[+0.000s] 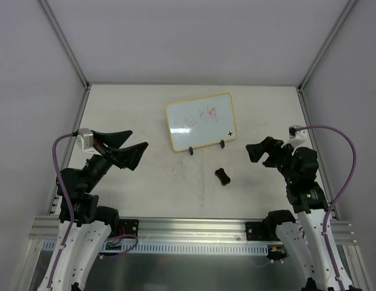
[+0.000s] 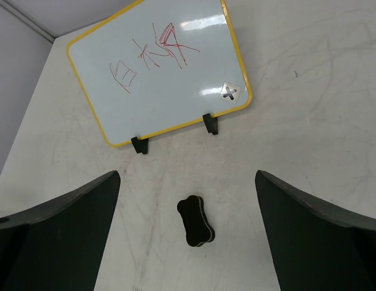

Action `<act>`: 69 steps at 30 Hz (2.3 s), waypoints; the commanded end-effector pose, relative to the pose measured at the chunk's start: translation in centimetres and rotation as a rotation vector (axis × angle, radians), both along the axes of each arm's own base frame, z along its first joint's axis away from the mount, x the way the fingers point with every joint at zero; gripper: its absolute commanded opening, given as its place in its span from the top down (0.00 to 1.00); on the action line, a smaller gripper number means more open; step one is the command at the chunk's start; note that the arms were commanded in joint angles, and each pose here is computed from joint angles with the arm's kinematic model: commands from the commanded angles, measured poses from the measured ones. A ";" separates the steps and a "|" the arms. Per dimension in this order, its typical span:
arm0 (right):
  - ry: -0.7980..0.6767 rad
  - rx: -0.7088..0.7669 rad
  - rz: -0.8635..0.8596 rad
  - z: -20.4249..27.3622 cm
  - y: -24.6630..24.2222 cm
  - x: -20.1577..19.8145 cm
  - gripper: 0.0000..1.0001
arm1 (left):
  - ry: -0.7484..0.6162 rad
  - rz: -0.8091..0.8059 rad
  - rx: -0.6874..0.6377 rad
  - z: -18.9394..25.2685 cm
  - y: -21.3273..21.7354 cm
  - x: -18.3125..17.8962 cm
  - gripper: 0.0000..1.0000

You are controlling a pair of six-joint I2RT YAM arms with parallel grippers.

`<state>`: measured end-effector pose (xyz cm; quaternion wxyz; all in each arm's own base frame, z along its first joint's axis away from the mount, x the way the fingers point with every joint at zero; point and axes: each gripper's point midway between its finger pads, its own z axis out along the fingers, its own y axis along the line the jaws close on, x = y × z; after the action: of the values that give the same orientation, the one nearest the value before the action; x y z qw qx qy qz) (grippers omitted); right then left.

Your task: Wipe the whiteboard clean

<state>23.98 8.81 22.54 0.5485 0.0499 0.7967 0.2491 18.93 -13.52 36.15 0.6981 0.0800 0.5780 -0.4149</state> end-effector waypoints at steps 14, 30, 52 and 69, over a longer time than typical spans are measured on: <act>0.091 -0.037 0.048 -1.2 0.7 1.1 0.01 | 0.158 -0.141 0.043 -1.9 -3.0 4.3 0.01; 0.229 -0.329 0.281 -6.2 6.5 -0.1 0.01 | 0.257 -0.149 0.057 -6.1 -1.9 15.7 0.01; 0.334 -0.536 0.375 -12.7 9.5 -1.2 0.04 | 0.263 -0.327 0.122 -13.3 -2.6 23.7 0.01; 0.404 -0.627 0.368 -16.7 10.4 -1.1 0.11 | 0.349 -0.402 0.051 -17.9 -3.2 27.3 0.06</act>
<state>21.61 18.11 4.73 0.2923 -0.2245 0.9270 0.0691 45.10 -16.96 15.36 0.4493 0.0968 0.7075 -0.5369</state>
